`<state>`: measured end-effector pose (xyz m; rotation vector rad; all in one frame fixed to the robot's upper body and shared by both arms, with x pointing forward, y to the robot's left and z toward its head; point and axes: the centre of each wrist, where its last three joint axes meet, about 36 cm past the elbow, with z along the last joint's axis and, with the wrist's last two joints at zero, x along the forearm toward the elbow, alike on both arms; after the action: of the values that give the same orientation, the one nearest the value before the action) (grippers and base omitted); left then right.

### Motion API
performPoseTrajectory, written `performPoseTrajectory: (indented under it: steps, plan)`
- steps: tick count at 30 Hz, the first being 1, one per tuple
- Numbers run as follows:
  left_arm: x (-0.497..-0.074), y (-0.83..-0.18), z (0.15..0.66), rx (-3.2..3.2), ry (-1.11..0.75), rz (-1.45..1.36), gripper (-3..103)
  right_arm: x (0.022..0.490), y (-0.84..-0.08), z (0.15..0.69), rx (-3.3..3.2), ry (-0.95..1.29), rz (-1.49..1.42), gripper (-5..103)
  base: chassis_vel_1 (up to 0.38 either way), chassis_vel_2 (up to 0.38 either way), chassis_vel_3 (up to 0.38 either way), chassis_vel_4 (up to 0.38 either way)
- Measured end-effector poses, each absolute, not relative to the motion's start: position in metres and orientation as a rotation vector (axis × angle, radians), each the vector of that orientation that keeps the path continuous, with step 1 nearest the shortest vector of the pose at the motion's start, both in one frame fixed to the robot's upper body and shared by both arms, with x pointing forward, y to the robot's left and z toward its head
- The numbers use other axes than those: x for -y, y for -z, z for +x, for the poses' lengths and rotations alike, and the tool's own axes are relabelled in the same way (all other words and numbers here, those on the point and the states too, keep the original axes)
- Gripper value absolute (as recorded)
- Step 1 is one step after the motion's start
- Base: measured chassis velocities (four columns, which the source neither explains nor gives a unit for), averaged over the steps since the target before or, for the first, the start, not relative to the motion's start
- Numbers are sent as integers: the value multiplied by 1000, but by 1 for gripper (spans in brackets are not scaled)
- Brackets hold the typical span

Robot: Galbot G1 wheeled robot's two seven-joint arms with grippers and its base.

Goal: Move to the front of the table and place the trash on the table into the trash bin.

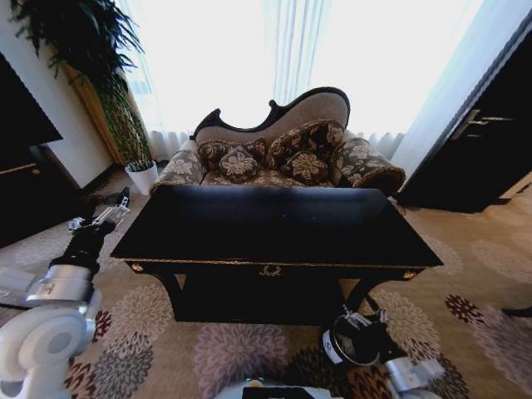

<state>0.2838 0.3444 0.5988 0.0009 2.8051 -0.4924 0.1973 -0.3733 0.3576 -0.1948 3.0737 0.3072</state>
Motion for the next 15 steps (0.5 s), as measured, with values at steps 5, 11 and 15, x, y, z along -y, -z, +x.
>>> performPoseTrajectory:
  steps: [5,11,15]
  plan:
    - [-345,-597,284,-2813,495,-10,100,364,-396,210,-2960,-344,-69,100,0,0,0,0]
    - [-348,-598,281,-2885,490,-98,100,354,-445,229,-2831,-357,11,100,0,0,0,0]
    - [-355,-594,282,-2971,429,-168,100,357,-477,242,-2742,-285,28,100,0,0,0,0]
